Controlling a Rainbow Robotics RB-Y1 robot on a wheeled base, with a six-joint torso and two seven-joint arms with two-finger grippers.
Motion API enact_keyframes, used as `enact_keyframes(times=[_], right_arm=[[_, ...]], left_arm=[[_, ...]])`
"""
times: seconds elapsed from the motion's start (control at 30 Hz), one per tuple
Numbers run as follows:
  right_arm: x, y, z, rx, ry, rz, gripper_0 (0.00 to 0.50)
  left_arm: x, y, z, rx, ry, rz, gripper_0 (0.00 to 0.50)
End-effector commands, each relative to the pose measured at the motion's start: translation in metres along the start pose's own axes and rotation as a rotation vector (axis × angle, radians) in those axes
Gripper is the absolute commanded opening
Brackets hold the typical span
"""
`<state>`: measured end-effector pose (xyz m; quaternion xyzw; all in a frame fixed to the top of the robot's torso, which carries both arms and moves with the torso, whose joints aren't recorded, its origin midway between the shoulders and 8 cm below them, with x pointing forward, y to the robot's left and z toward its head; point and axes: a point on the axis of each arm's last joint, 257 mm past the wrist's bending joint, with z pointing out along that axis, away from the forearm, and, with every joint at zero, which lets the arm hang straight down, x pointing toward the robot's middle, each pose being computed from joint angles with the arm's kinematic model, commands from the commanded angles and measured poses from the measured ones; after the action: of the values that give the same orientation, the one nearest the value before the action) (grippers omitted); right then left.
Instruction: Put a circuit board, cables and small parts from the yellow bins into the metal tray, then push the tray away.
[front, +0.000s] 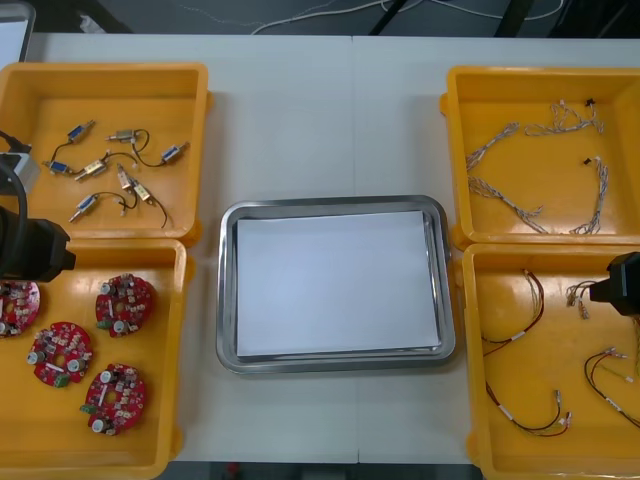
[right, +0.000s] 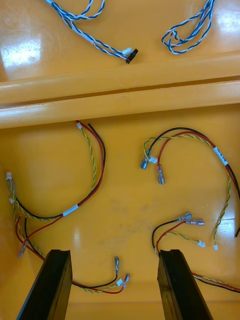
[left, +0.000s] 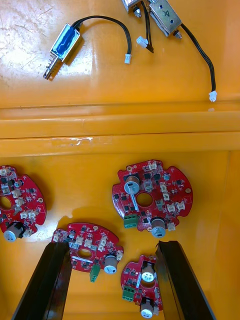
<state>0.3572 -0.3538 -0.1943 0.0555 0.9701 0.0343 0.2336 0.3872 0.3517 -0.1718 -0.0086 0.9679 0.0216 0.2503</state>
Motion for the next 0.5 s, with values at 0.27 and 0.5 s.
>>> enact_keyframes(times=[0.27,0.5], right_arm=[[-0.0070,-0.0014,-0.0071,0.020,-0.013,-0.028,0.500],[-0.0070,-0.0014,-0.0071,0.020,-0.013,-0.028,0.500]], left_arm=[[-0.0132,0.0075,-0.0108,-0.038,-0.032,-0.037,0.500],[-0.0132,0.0075,-0.0108,-0.038,-0.032,-0.037,0.500]])
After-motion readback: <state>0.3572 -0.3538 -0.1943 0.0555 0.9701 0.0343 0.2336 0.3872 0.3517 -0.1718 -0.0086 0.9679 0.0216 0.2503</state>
